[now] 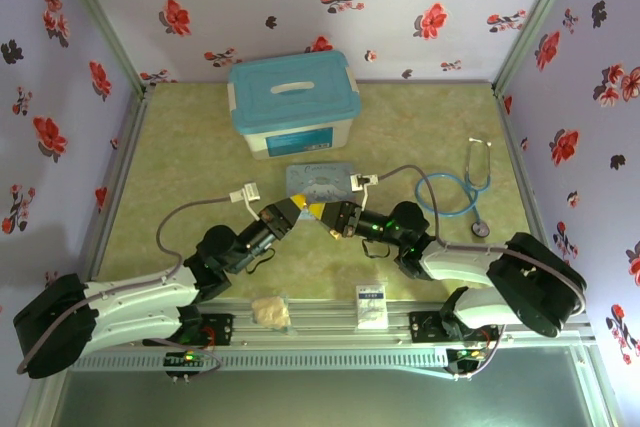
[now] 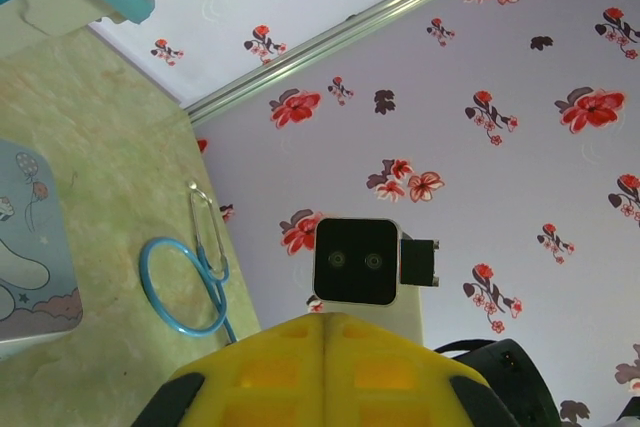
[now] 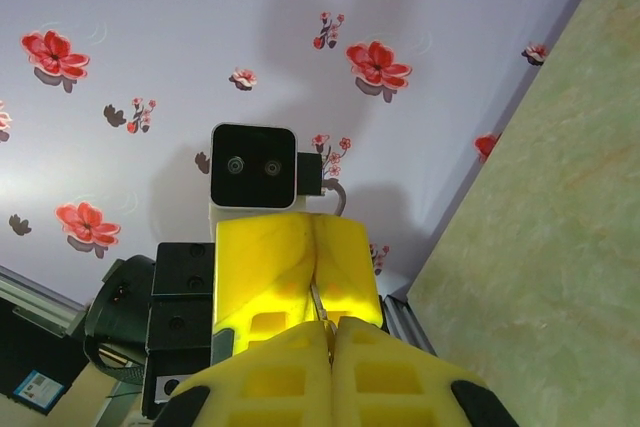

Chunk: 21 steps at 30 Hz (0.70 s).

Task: Unlock the padlock with the key

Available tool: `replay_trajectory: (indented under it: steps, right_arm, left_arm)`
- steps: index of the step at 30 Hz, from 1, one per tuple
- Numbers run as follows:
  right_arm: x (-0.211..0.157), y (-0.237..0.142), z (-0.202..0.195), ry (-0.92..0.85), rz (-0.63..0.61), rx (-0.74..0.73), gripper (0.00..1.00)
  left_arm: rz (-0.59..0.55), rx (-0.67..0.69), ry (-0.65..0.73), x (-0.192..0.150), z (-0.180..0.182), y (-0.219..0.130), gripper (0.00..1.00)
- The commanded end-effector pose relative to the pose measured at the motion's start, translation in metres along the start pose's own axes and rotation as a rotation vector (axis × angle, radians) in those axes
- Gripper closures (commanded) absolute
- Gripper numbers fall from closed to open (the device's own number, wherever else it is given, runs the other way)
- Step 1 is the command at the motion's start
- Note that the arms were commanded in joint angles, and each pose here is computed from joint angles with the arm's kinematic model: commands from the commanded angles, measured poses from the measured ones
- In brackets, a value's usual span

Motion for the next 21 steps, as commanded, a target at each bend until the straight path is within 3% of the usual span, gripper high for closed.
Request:
replay_trajectory:
  steps: [1,5,10,16,21]
  right_arm:
    - [0.004,0.000,0.005,-0.038,-0.030,0.012,1.00]
    - [0.001,-0.005,-0.007,-0.034,-0.019,-0.110,1.00]
    - [-0.002,-0.013,-0.022,-0.030,0.021,-0.261,1.00]
    - [0.002,-0.035,-0.035,-0.039,0.036,-0.451,1.00]
    - [0.007,-0.063,-0.039,-0.061,0.025,-0.598,1.00]
  left_arm:
    - [-0.042,0.009,-0.005,0.004,0.005,-0.007,0.84]
    - [-0.033,0.110,0.014,0.007,0.016,-0.012,0.49]
    - [0.025,0.356,0.099,0.009,0.028,-0.020,0.30]
    - [0.141,0.521,0.154,-0.004,0.044,-0.017,0.30]
    - [0.210,0.552,0.168,-0.025,0.057,-0.003,0.31]
Point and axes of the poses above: each hand's point on the last joint's axis, 136 mm out from that joint toward the fingers, its own y axis out along the fingers, its own z axis along the line the jaws close on, x = y × z, the point moved 8 cm from there along -y, back along the fingers, and after that the axes turned 3 degrees about y, right-handed, at the moved point
